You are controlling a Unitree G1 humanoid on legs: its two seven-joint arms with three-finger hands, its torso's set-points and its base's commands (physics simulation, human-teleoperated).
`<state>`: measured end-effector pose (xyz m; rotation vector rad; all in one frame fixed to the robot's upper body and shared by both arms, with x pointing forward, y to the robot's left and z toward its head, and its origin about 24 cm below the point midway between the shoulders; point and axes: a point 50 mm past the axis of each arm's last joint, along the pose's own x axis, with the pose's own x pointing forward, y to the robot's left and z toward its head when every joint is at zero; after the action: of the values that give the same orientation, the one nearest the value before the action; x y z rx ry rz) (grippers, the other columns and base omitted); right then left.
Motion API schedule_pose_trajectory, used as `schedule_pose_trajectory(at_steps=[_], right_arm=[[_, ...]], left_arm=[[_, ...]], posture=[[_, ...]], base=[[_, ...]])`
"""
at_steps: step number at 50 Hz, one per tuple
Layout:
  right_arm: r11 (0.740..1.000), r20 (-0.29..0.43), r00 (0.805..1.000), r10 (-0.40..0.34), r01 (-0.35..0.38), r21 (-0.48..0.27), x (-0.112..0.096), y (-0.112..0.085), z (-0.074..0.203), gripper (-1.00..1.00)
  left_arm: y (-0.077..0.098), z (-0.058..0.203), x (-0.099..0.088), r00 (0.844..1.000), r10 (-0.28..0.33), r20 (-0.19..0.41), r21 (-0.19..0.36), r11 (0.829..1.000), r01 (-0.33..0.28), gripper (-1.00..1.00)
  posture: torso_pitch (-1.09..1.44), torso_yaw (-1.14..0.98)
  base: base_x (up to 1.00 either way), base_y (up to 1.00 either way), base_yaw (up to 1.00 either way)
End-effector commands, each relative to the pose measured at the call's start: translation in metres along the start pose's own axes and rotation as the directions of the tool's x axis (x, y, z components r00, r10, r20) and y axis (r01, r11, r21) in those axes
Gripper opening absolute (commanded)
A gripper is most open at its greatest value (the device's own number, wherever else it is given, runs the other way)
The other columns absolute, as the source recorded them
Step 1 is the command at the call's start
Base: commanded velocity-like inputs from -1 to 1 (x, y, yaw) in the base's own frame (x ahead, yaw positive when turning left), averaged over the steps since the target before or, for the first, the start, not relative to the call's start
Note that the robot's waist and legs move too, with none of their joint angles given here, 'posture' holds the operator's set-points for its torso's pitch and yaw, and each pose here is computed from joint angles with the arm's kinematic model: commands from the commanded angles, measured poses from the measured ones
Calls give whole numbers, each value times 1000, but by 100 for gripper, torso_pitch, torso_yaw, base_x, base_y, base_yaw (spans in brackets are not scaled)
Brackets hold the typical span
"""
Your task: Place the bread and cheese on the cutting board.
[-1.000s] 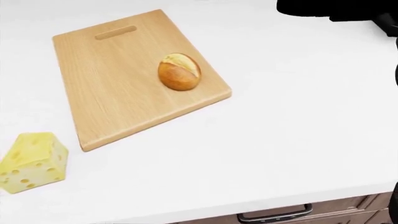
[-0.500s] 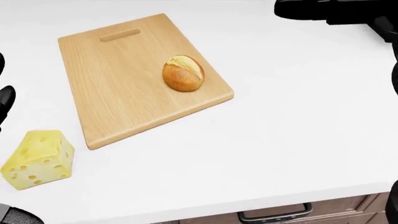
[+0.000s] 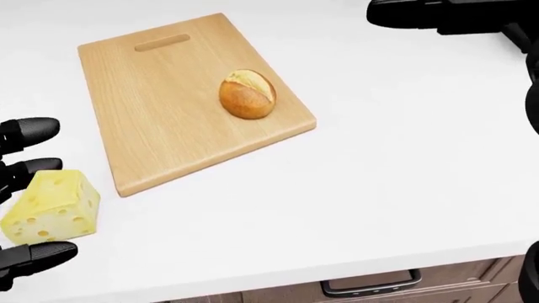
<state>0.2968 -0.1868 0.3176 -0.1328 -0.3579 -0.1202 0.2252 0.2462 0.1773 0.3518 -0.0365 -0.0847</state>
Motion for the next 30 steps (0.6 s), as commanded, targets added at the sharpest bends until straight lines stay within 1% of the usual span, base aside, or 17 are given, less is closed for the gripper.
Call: schedule_pose_trajectory(at_steps=[1, 3, 4, 7, 9, 10, 11, 14, 15, 16, 17, 21, 24, 26, 30], right_arm=[[1000, 85, 996, -12, 12, 2, -2, -2, 17, 100], [1000, 84, 996, -14, 14, 3, -2, -3, 17, 100], [1000, 84, 996, -14, 14, 3, -2, -3, 16, 100], [1000, 85, 996, -13, 13, 4, -2, -3, 17, 100], [1000, 84, 996, -13, 13, 3, -2, -3, 16, 100], [1000, 84, 996, -13, 13, 4, -2, -3, 16, 100], [1000, 84, 996, -12, 12, 3, -2, -3, 17, 100], [1000, 85, 996, -14, 13, 4, -2, -3, 17, 100], [1000, 86, 996, -14, 13, 4, -2, -3, 17, 100], [1000, 86, 996, -13, 13, 4, -2, -3, 18, 100], [1000, 87, 996, -14, 14, 5, -2, -3, 18, 100], [1000, 87, 996, -15, 14, 6, -2, -3, 18, 100], [1000, 86, 996, -15, 15, 7, -2, -3, 18, 100], [1000, 87, 996, -15, 15, 7, -2, -3, 18, 100], [1000, 84, 996, -14, 14, 7, -2, -3, 16, 100]], left_arm=[[3, 15, -3, 997, 19, 71, 47, 999, -22, 36], [3, 16, -3, 997, 21, 76, 44, 999, -24, 21], [4, 16, -3, 997, 22, 76, 43, 999, -26, 16], [5, 16, -3, 997, 25, 78, 37, 999, -28, -18], [5, 16, -4, 997, 25, 78, 35, 999, -28, -36], [5, 15, -3, 997, 26, 78, 35, 999, -29, -49], [5, 14, -3, 997, 25, 74, 36, 999, -28, -79], [4, 12, -3, 997, 25, 70, 41, 999, -28, -85], [3, 14, -3, 997, 17, 79, 37, 999, -20, -87], [3, 15, -4, 997, 7, 81, 21, 1000, -9, -94], [3, 15, -4, 997, 14, 79, 35, 999, -17, -100], [2, 11, -3, 998, 13, 67, 44, 999, -16, -100], [2, 12, -3, 998, 14, 69, 46, 999, -17, -100], [3, 16, -6, 997, 14, 76, 45, 999, -18, -100], [9, 39, -17, 993, 18, 115, 49, 999, -24, -100]], posture=[[0, 0], [0, 0], [0, 0], [0, 0], [0, 0], [0, 0], [0, 0], [0, 0], [0, 0], [0, 0], [0, 0], [0, 0], [0, 0], [0, 0], [0, 0]], base=[[0, 0, 0], [0, 0, 0], [0, 0, 0], [0, 0, 0], [0, 0, 0], [0, 0, 0], [0, 0, 0], [0, 0, 0], [0, 0, 0], [0, 0, 0], [0, 0, 0], [0, 0, 0], [0, 0, 0], [0, 0, 0], [0, 0, 0]])
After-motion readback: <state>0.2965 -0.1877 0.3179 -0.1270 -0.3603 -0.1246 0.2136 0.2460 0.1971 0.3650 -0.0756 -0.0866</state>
